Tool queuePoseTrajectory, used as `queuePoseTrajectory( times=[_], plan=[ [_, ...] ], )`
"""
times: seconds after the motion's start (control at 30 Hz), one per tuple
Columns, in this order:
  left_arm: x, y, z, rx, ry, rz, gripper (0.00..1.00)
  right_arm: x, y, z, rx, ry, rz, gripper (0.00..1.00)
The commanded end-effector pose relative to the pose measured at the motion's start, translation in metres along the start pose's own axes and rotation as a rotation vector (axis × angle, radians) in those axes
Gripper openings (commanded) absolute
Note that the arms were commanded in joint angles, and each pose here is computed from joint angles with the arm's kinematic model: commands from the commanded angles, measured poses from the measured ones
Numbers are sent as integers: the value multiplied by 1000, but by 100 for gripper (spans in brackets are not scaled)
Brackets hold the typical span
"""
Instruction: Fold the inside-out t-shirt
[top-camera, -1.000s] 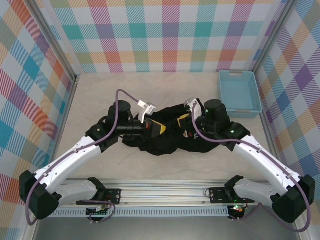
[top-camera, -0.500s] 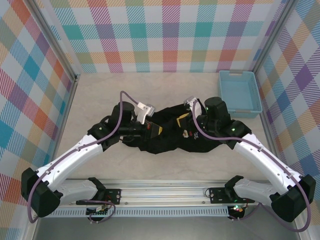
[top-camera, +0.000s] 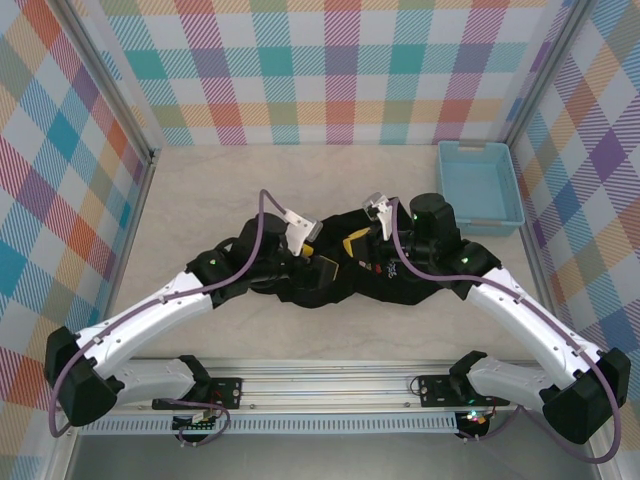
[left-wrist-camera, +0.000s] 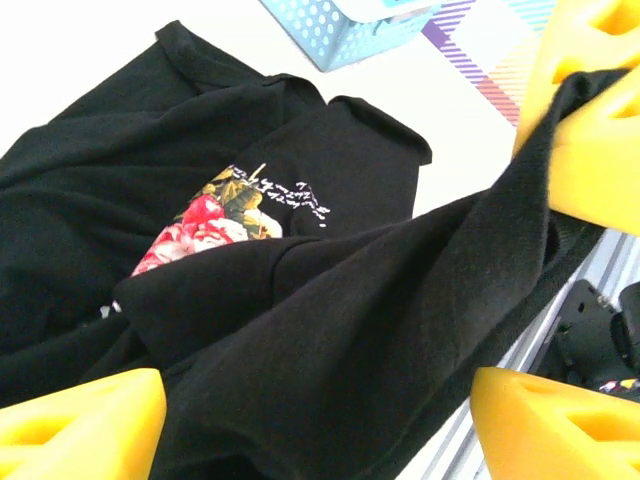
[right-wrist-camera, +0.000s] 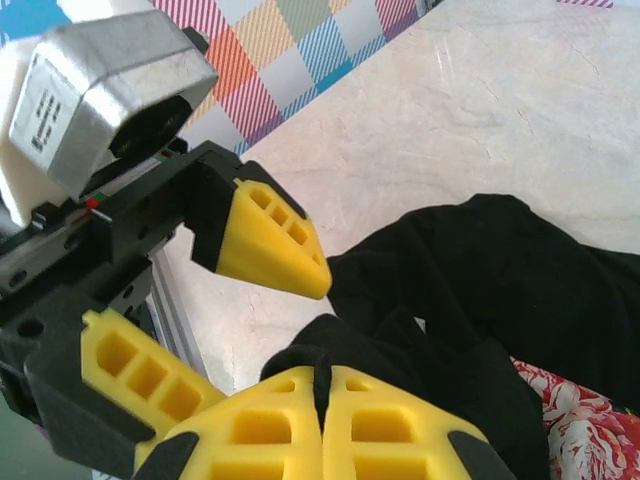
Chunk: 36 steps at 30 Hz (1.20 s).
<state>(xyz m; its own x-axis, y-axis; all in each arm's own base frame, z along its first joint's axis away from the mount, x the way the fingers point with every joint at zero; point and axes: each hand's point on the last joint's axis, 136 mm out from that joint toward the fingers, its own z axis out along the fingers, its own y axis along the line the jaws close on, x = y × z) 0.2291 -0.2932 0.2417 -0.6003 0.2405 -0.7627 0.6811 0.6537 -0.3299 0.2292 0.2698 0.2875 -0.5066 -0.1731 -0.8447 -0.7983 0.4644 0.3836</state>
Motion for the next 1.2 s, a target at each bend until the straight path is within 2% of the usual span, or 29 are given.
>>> queuePoseTrajectory(
  times=[0.0, 0.1, 0.2, 0.3, 0.43, 0.53, 0.67, 0.73, 0.8, 0.87, 0.93, 1.07, 1.1, 1.17],
  plan=[
    [-19, -13, 3, 8, -53, 69, 82, -8, 6, -1, -37, -30, -6, 0],
    [-23, 1, 10, -75, -63, 48, 76, -5, 6, 0, -42, -24, -7, 0],
    [-23, 22, 12, -188, -62, 36, 58, 1, 0, -3, -3, -7, -26, 0],
    [-26, 17, 10, -154, -71, 42, 39, 8, -7, -6, 48, 14, -59, 0],
    [-24, -2, 8, -19, -24, 26, 2, 13, -20, -6, 115, 32, -89, 0],
    [-31, -22, -11, 184, -12, -73, 0, 16, -54, -10, 317, 51, -79, 0],
    [-57, -41, -40, 439, -85, -242, 0, 26, -82, -8, 526, 103, -113, 13],
    [-64, -42, -46, 492, -98, -293, 0, 27, -90, -9, 598, 120, -123, 18],
    [-65, -39, -47, 487, -102, -326, 0, 26, -97, -16, 669, 127, -113, 32],
    [-65, -34, -46, 471, -109, -354, 0, 23, -96, -24, 699, 130, -109, 39],
    [-65, -30, -44, 461, -111, -368, 0, 22, -85, -29, 661, 126, -131, 42],
    [-60, -19, -37, 397, -109, -381, 0, 24, -19, -25, 314, 27, -206, 44],
    [-60, -17, -37, 387, -110, -379, 0, 25, 2, -24, 202, 5, -220, 43],
    [-60, -15, -36, 374, -112, -382, 0, 27, 27, -21, 68, -10, -221, 39]
  ],
)
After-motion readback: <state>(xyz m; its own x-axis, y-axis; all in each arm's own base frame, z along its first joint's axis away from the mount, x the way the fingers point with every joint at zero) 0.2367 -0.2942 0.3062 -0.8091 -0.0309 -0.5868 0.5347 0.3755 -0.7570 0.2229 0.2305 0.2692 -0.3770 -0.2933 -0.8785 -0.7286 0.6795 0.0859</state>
